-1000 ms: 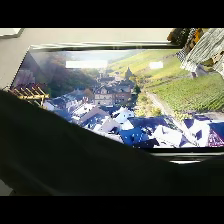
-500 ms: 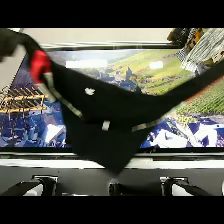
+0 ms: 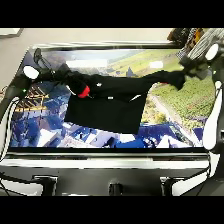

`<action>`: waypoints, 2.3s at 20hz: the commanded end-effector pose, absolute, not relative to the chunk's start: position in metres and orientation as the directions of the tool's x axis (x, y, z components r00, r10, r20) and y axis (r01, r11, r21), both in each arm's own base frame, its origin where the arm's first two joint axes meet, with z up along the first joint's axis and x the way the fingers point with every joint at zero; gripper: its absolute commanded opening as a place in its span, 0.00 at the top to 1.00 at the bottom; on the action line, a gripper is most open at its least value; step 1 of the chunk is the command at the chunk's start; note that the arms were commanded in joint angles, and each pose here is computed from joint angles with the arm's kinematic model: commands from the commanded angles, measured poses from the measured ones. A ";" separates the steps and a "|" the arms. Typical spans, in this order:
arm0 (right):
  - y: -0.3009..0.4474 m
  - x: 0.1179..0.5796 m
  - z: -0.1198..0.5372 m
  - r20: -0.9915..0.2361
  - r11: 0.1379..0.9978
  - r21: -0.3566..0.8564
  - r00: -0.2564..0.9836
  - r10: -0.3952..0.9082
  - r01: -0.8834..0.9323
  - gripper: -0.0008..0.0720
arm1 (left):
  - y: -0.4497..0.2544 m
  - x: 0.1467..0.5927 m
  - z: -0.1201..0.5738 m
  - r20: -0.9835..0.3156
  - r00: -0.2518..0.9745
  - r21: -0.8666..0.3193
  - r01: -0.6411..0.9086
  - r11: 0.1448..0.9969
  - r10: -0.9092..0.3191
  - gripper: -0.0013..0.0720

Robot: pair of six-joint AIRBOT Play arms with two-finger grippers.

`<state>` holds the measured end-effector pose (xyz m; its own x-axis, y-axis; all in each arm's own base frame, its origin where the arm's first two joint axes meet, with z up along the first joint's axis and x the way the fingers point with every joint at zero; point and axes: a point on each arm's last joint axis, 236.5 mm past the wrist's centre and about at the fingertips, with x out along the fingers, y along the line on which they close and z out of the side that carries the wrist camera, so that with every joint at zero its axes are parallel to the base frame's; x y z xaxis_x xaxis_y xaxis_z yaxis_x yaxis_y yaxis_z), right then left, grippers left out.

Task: Fold the clothes and pants, and hang the long-sleeved shirts on hangers.

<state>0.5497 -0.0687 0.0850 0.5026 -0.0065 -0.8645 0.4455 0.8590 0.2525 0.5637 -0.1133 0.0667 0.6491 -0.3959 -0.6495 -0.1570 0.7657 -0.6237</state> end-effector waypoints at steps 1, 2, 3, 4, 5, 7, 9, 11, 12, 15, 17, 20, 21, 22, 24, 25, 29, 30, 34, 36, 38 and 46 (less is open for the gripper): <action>-0.043 0.515 0.062 -0.931 0.945 0.223 0.340 0.133 0.241 0.39 | -0.090 0.550 0.062 -0.701 0.585 -0.614 -0.204 0.763 -0.408 0.12; -0.050 0.500 0.070 -0.941 0.960 0.199 0.313 0.131 0.198 0.39 | -0.073 0.544 0.074 -0.705 0.584 -0.611 -0.212 0.763 -0.402 0.09; -0.059 0.491 0.079 -0.939 0.953 0.217 0.311 0.146 0.209 0.39 | -0.054 0.534 0.086 -0.714 0.581 -0.592 -0.205 0.779 -0.390 0.07; -0.068 0.485 0.090 -0.927 0.942 0.253 0.333 0.171 0.219 0.39 | -0.035 0.521 0.092 -0.732 0.570 -0.566 -0.204 0.799 -0.373 0.07; -0.082 0.473 0.094 -0.925 0.931 0.267 0.337 0.175 0.250 0.38 | -0.016 0.504 0.095 -0.755 0.552 -0.540 -0.220 0.812 -0.353 0.07; -0.082 0.448 0.092 -0.903 0.882 0.369 0.336 0.267 0.292 0.15 | 0.006 0.469 0.088 -0.788 0.514 -0.513 -0.241 0.824 -0.340 0.07; -0.057 0.421 0.068 -0.884 0.844 0.445 0.297 0.361 0.300 0.14 | 0.014 0.436 0.061 -0.814 0.476 -0.508 -0.303 0.807 -0.333 0.07; -0.016 0.396 0.033 -0.852 0.791 0.522 0.249 0.461 0.320 0.14 | 0.005 0.412 0.031 -0.830 0.437 -0.512 -0.347 0.786 -0.348 0.07; 0.008 0.383 0.015 -0.831 0.764 0.557 0.217 0.512 0.327 0.14 | 0.000 0.403 0.017 -0.835 0.417 -0.515 -0.365 0.776 -0.358 0.07; 0.073 0.357 -0.031 -0.787 0.722 0.610 0.140 0.601 0.328 0.14 | -0.009 0.386 -0.012 -0.855 0.356 -0.504 -0.399 0.766 -0.377 0.07; 0.104 0.347 -0.058 -0.804 0.749 0.588 0.112 0.584 0.305 0.14 | -0.009 0.381 -0.018 -0.861 0.342 -0.496 -0.406 0.768 -0.376 0.07; 0.143 0.336 -0.081 -0.809 0.767 0.577 0.071 0.583 0.281 0.13 | -0.002 0.378 -0.022 -0.879 0.330 -0.461 -0.402 0.791 -0.345 0.07; 0.155 0.334 -0.085 -0.799 0.759 0.588 0.057 0.598 0.280 0.13 | 0.001 0.377 -0.024 -0.885 0.325 -0.448 -0.400 0.800 -0.333 0.07; 0.167 0.333 -0.088 -0.788 0.749 0.599 0.045 0.614 0.283 0.13 | 0.003 0.377 -0.025 -0.888 0.322 -0.441 -0.399 0.804 -0.327 0.07; 0.180 0.327 -0.093 -0.784 0.752 0.601 0.017 0.621 0.272 0.15 | 0.003 0.376 -0.025 -0.889 0.320 -0.439 -0.399 0.805 -0.326 0.07; 0.183 0.325 -0.094 -0.784 0.754 0.599 0.008 0.621 0.270 0.24 | 0.002 0.375 -0.025 -0.890 0.315 -0.440 -0.398 0.805 -0.330 0.07; 0.178 0.322 -0.084 -0.790 0.762 0.593 0.008 0.613 0.261 0.95 | -0.015 0.376 -0.038 -0.866 0.289 -0.494 -0.366 0.788 -0.408 0.07; 0.172 0.322 -0.081 -0.806 0.775 0.575 0.018 0.592 0.264 0.95 | -0.026 0.378 -0.041 -0.841 0.288 -0.537 -0.341 0.771 -0.458 0.07; 0.160 0.315 -0.064 -0.838 0.807 0.531 0.024 0.544 0.258 0.95 | -0.055 0.380 -0.066 -0.820 0.227 -0.571 -0.289 0.768 -0.525 0.07; 0.160 0.309 -0.058 -0.838 0.811 0.532 0.015 0.545 0.244 0.95 | -0.067 0.379 -0.078 -0.825 0.199 -0.565 -0.280 0.776 -0.529 0.07; 0.160 0.308 -0.053 -0.837 0.807 0.534 0.019 0.548 0.251 0.95 | -0.073 0.380 -0.089 -0.831 0.185 -0.556 -0.279 0.783 -0.525 0.07; 0.161 0.306 -0.046 -0.833 0.800 0.538 0.025 0.552 0.268 0.95 | -0.084 0.388 -0.101 -0.829 0.195 -0.560 -0.284 0.778 -0.525 0.09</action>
<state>0.3079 0.1606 -0.0472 0.0274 0.5512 -0.8339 0.2579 0.8021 0.5386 0.3877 -0.0780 -0.0949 0.2036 -0.5230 -0.8277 -0.2879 0.7760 -0.5612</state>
